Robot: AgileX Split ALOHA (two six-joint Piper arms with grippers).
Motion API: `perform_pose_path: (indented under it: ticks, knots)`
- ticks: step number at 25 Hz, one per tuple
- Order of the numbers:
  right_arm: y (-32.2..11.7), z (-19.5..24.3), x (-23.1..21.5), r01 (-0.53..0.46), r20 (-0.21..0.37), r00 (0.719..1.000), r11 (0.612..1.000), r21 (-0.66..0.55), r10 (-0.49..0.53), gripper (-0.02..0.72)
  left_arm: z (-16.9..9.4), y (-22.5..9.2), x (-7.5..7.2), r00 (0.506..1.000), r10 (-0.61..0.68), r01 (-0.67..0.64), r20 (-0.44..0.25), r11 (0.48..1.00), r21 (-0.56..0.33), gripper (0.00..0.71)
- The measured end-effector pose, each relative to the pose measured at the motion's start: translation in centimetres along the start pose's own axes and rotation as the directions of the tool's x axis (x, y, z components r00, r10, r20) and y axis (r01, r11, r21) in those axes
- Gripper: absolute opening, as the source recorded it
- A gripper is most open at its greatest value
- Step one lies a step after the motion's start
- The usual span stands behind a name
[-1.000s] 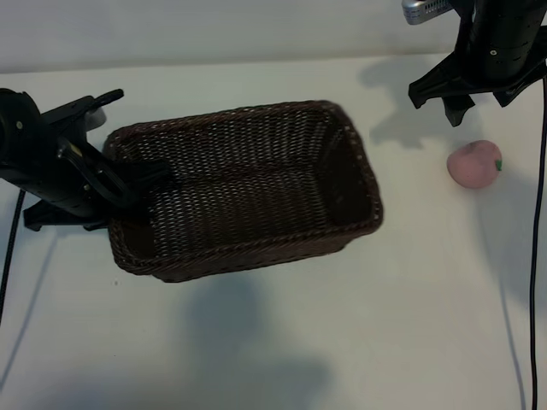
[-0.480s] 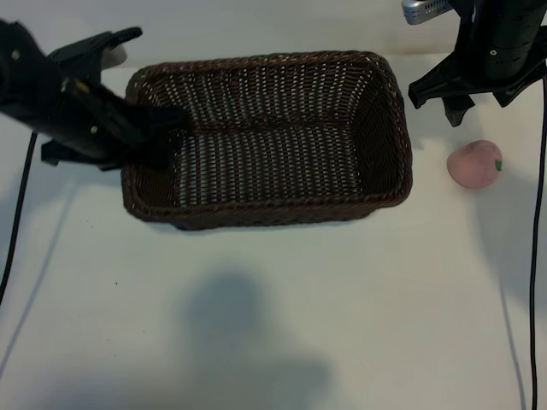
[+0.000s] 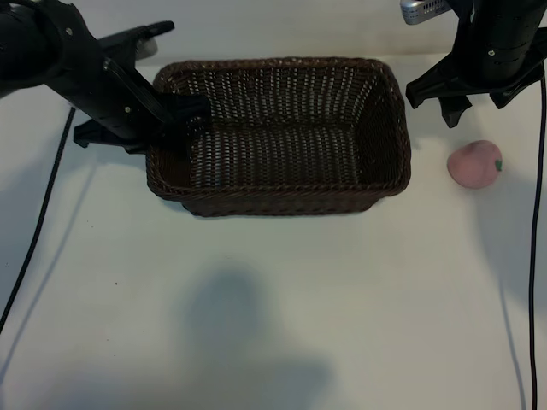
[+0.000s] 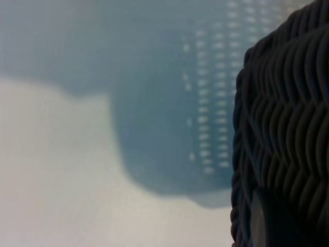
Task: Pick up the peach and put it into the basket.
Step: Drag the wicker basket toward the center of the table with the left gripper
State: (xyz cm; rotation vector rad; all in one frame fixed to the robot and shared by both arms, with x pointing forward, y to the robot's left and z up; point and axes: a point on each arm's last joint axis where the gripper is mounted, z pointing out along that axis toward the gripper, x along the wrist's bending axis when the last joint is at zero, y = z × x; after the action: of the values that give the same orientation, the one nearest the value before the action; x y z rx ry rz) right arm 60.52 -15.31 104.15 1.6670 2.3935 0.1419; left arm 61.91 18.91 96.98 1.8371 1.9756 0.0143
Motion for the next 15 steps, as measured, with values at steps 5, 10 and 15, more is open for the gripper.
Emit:
perform_pose_path:
  ticks: [5,10,15]
  knots:
    - [0.0,0.0,0.0,-0.001,-0.003,1.0,1.0,-0.002,0.001,0.562,1.8,-0.2,0.5,1.0,-0.006,0.006,-0.015,0.999,0.038,0.094]
    - [0.0,0.0,0.0,-0.001,-0.003,1.0,1.0,-0.002,0.001,0.562,2.9,-0.4,0.7,1.0,-0.028,0.029,-0.012,0.998,0.061,0.094]
    - [0.0,0.0,0.0,-0.001,-0.003,1.0,1.0,-0.002,0.001,0.562,3.1,-0.5,0.6,0.999,-0.052,0.052,0.003,0.996,0.066,0.188]
